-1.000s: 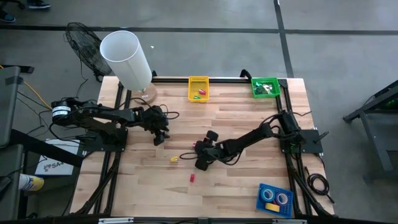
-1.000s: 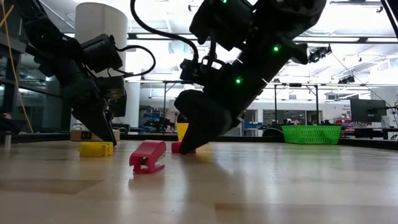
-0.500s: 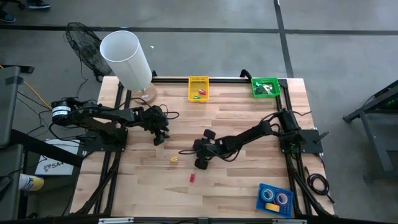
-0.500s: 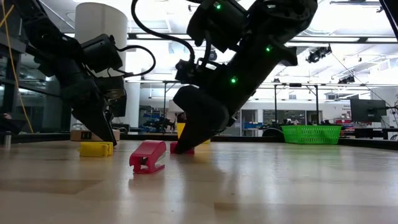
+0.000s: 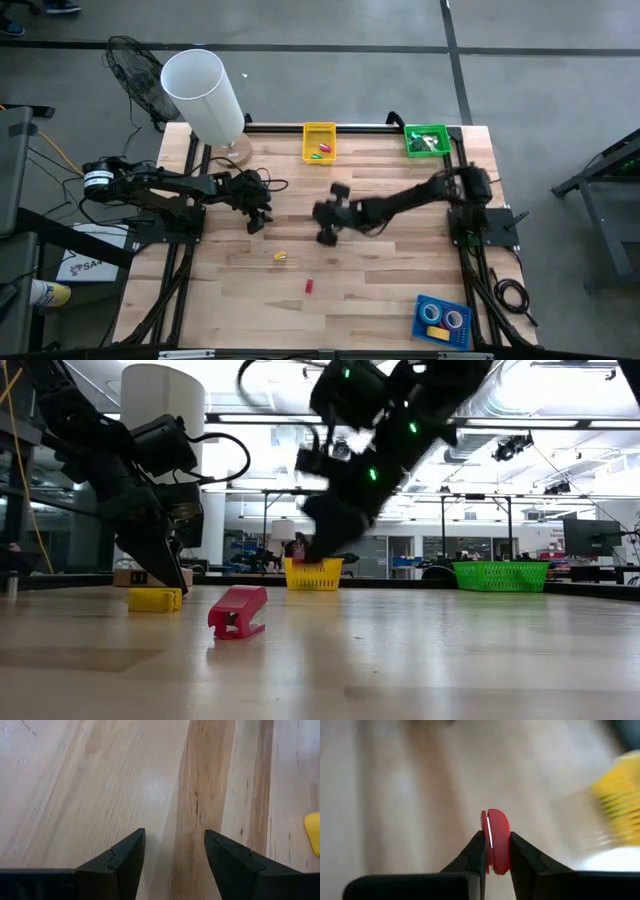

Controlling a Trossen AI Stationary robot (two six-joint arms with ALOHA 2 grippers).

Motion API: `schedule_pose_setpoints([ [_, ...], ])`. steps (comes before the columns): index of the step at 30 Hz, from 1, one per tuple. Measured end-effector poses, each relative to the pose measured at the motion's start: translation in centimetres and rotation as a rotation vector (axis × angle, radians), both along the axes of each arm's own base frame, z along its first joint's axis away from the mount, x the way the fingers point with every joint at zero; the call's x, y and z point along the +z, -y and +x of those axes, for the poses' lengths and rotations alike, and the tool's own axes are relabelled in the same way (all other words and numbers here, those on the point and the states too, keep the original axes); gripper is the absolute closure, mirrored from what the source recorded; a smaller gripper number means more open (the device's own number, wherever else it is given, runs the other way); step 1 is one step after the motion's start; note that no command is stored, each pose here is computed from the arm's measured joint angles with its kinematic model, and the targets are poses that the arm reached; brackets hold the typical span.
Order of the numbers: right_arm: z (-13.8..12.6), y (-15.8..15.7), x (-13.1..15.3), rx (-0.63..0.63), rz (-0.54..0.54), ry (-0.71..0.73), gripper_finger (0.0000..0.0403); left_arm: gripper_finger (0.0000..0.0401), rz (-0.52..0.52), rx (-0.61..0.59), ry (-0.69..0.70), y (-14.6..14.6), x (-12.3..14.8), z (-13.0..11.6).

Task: Pick and place Stapler, Stapler remover, tape
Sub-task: Put the top red stapler into the yellow bin

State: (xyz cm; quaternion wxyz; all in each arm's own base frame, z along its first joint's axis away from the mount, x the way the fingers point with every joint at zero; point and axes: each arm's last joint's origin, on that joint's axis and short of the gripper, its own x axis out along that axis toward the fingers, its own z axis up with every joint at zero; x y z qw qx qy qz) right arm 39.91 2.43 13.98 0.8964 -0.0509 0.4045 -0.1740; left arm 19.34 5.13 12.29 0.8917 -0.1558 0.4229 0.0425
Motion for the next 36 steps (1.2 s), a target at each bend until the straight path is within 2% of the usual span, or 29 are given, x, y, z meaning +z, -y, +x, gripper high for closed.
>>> schedule_pose_setpoints([
  [3,0.1,2.5,2.2,-0.045,-0.03,0.06,0.0358,0.0199,-0.004,0.005,0.0,0.0,0.0,0.0],
  [10,-0.5,9.9,4.1,-0.193,-0.065,0.136,0.0358,0.0199,-0.006,0.013,-0.001,0.0,0.0,0.0],
  [18,-2.2,17.7,4.4,-0.192,-0.066,0.151,0.0354,0.0199,0.0,0.018,-0.002,0.0,0.0,0.0],
  [21,-3.0,20.1,4.5,-0.166,-0.022,0.198,0.0355,0.0199,0.001,0.019,-0.002,0.0,0.0,0.0],
  [30,-3.7,22.8,2.9,-0.1,0.045,0.213,0.035,0.0199,0.004,0.021,-0.001,-0.1,0.0,0.0],
  [36,-3.5,23.0,2.3,-0.133,0.005,0.195,0.0336,0.0199,0.004,0.021,-0.002,-0.1,0.0,0.0],
])
